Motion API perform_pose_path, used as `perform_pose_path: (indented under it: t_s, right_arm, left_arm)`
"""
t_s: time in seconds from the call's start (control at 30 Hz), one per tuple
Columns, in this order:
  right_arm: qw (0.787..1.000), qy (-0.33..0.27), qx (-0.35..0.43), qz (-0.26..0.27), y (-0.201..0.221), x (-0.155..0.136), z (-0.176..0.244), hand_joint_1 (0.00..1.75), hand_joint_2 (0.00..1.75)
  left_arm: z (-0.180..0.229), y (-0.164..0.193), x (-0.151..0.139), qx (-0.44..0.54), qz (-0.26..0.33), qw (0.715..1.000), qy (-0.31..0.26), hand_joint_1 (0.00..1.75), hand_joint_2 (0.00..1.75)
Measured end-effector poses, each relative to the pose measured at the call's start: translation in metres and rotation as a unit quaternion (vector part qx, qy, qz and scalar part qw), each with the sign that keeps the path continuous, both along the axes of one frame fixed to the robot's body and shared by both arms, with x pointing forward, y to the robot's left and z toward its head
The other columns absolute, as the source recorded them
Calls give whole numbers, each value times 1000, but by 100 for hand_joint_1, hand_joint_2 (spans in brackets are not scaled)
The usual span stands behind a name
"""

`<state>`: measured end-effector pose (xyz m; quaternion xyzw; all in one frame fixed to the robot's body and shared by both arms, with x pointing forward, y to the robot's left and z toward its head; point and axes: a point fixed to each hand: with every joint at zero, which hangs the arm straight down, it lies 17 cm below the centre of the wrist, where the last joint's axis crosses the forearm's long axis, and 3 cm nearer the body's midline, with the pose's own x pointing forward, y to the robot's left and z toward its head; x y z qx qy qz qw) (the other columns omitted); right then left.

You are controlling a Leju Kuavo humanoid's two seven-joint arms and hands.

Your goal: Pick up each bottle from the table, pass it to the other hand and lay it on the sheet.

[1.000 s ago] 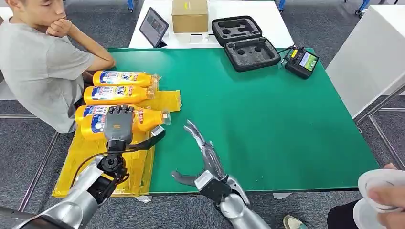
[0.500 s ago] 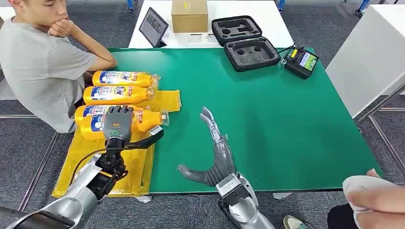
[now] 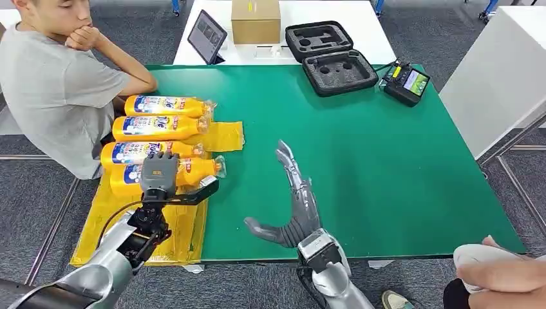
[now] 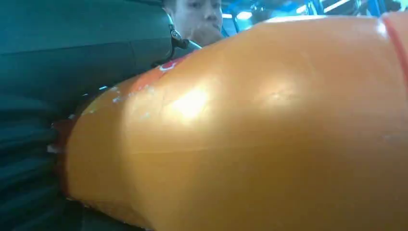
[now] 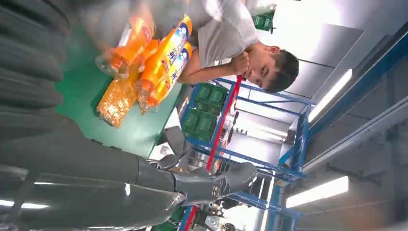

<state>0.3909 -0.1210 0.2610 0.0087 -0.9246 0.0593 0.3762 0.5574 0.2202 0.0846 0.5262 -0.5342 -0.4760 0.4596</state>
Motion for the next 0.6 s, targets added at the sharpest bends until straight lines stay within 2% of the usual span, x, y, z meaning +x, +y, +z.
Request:
perform_pose_path:
  t_s: [0.47, 0.5, 0.53, 0.6]
  right_arm:
    - [1000, 10, 2, -8, -5, 5, -6, 0, 175]
    - [1000, 11, 2, -8, -5, 5, -7, 0, 175]
    - [1000, 11, 1, -9, -5, 5, -7, 0, 175]
    - [1000, 11, 1, -10, -5, 6, -7, 0, 175]
  left_arm:
    - [-9, 5, -2, -9, 8, 1000, 11, 175, 175]
    - [-8, 5, -2, -10, 8, 1000, 9, 162, 175]
    - [-7, 5, -2, -10, 8, 1000, 6, 164, 175]
    - [-3, 4, -2, -13, 7, 1000, -2, 148, 175]
